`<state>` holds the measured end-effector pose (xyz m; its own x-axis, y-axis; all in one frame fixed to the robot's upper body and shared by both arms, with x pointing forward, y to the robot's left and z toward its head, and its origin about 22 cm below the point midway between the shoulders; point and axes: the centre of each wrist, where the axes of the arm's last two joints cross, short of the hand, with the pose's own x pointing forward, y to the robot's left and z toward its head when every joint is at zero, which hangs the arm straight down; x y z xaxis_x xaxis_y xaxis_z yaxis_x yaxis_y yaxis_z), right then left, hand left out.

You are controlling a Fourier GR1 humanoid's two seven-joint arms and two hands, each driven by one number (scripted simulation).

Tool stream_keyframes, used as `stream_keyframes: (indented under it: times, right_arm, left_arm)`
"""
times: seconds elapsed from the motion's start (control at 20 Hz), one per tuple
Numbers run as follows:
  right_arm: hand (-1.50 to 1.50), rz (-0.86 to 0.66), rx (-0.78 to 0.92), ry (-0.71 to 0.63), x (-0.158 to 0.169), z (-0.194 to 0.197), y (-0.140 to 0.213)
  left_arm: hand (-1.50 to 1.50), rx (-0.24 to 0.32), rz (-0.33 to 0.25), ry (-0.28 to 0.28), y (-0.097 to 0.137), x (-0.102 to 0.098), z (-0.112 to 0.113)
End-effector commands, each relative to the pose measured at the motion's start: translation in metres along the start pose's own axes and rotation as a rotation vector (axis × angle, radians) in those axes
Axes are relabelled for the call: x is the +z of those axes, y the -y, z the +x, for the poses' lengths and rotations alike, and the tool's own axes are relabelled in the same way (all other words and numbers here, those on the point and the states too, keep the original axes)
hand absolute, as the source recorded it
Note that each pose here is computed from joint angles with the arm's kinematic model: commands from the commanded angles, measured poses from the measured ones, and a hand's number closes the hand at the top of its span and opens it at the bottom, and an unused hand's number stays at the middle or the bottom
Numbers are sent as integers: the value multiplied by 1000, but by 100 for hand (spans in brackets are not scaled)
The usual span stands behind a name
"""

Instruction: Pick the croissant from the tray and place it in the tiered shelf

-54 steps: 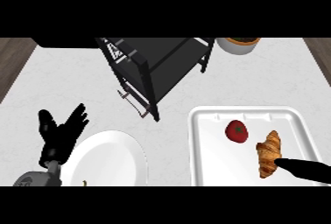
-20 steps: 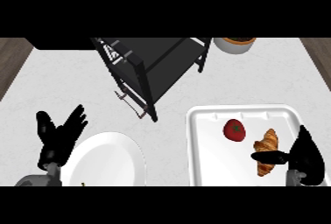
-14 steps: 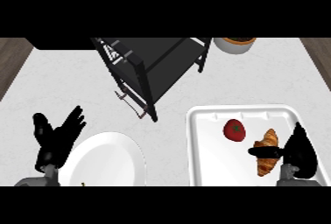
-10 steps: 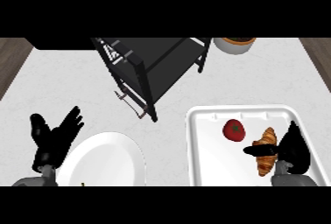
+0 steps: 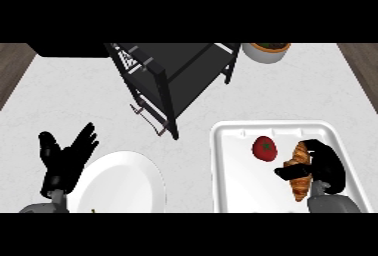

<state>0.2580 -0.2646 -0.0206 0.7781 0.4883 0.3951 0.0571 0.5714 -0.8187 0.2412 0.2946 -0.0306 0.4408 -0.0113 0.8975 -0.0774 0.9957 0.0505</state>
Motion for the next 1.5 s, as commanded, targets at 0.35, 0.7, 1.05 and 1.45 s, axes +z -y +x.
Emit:
stream_keyframes:
  times: [0.35, 0.7, 1.05, 1.45]
  right_arm:
    - [150, 322, 292, 824, 92, 77, -47]
    - [150, 647, 369, 1580, 175, 118, -34]
    - [150, 512, 152, 1744, 192, 117, 89]
    - [150, 417, 56, 1670, 188, 162, 185]
  left_arm:
    - [0, -25, -67, 10, 17, -11, 15]
    - [0, -40, -46, -3, 11, -12, 10]
    - [0, 3, 12, -18, -2, -6, 10]
    - [0, -11, -1, -6, -18, 1, 10]
